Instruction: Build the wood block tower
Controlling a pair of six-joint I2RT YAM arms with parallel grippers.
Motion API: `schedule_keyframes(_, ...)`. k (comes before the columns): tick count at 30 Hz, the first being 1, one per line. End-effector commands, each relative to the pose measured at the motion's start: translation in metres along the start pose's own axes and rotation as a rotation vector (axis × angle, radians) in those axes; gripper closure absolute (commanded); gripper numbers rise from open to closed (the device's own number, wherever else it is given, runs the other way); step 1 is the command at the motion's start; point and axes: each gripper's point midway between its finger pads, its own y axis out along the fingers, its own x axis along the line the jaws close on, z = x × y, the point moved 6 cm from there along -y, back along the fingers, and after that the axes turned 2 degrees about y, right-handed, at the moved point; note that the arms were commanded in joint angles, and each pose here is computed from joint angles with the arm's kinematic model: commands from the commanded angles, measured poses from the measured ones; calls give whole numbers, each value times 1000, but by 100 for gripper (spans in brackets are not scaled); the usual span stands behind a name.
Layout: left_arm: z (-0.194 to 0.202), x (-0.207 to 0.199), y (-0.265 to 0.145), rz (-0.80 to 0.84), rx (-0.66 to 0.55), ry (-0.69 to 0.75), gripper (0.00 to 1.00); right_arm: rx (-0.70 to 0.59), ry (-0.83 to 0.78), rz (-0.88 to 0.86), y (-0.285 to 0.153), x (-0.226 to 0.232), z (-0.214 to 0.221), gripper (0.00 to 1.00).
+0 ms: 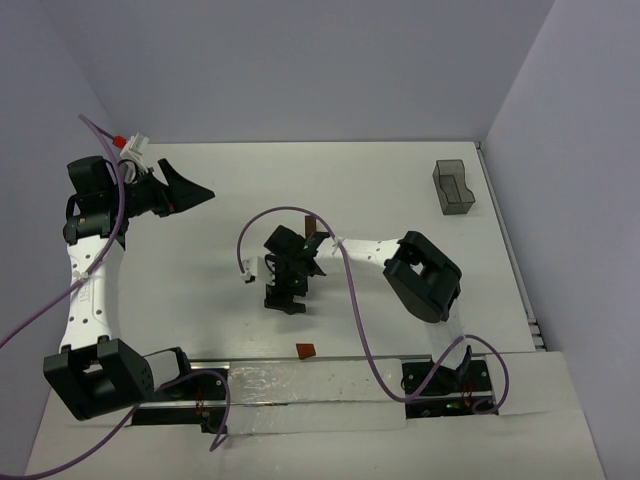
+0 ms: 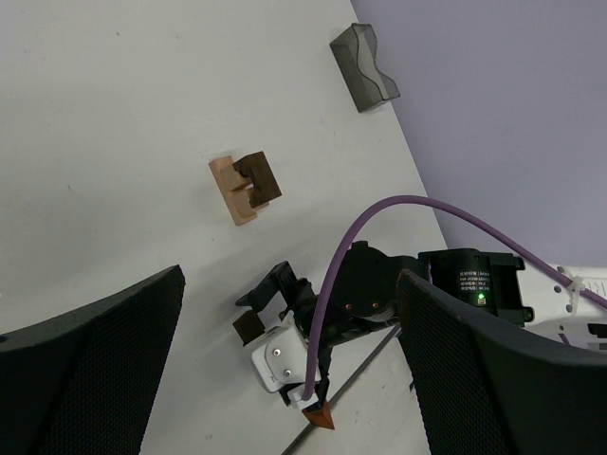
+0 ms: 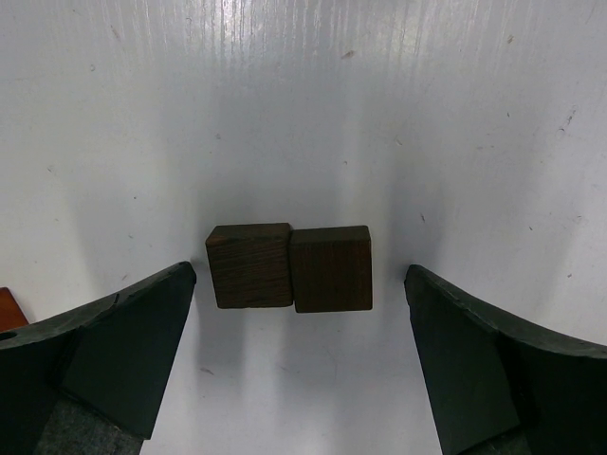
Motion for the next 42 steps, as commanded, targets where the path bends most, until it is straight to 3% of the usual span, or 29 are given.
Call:
schedule_keyframes(1,-7,-7,-3,32,-26,53,1,-40,-2,2,-3,0,-14,1)
schedule_keyframes(12,-7,-6,-3,31,-26,52,1,-54,-7,29,0,-3,-13,13)
schedule_keyframes(15,-6,-5,-4,24,-27,50,1,-56,-9,39,0,-3,-13,22)
schedule_keyframes(27,-7,-5,-4,21,-29,51,1,-53,-20,48,-5,-2,-10,29)
schedule_keyframes(33,-7,-6,-5,23,-32,55,2,-70,-32,55,-19,1,-13,39)
schedule_keyframes(42,-6,-9,-7,28,-34,66,1,-113,-62,29,-47,11,-19,44)
